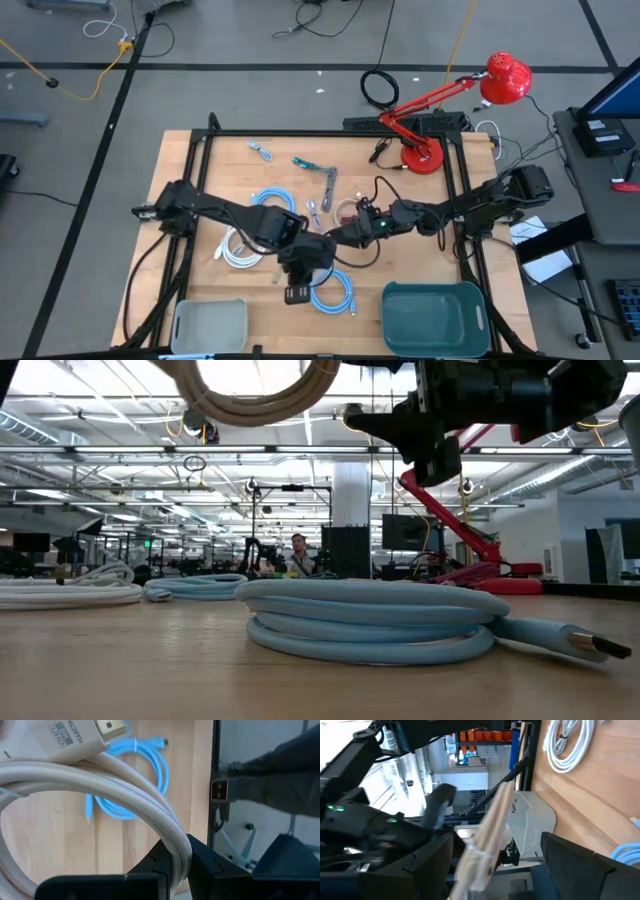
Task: Pick & Place USB Port
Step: Put the top brown display cable into the blue bin
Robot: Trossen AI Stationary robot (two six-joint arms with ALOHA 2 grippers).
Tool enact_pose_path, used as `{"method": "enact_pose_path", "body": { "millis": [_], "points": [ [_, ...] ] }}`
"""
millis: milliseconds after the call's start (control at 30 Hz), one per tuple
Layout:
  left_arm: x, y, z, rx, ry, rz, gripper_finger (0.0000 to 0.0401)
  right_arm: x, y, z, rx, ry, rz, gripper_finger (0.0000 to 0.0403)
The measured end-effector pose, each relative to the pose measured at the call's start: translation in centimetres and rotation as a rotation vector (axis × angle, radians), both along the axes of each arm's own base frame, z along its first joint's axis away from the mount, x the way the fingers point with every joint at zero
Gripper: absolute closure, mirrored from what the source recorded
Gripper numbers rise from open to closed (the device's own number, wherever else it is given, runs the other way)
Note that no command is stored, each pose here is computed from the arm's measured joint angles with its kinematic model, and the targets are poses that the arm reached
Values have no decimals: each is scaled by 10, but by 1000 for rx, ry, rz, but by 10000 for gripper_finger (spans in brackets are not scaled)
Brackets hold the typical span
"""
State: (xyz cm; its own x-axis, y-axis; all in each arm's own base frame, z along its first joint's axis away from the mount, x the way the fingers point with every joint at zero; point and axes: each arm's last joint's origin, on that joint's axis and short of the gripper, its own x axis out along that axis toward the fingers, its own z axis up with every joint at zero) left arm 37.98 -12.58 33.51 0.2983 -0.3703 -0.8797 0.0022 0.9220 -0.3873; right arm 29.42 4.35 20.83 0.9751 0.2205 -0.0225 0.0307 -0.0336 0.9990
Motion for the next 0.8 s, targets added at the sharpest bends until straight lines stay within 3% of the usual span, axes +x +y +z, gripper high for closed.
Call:
{"method": "enact_pose_path", "body": {
  "millis": [200,600,800],
  "points": [
    [9,17,12,-18,-84,36,369,1,-4,0,4,-1,-9,106],
    [11,21,13,-49,-93,4,369,1,-6,1,6,-8,-4,106],
    [24,17,-8,-67,-48,-29,369,2,-6,7,34,-47,-6,106]
  ]
}}
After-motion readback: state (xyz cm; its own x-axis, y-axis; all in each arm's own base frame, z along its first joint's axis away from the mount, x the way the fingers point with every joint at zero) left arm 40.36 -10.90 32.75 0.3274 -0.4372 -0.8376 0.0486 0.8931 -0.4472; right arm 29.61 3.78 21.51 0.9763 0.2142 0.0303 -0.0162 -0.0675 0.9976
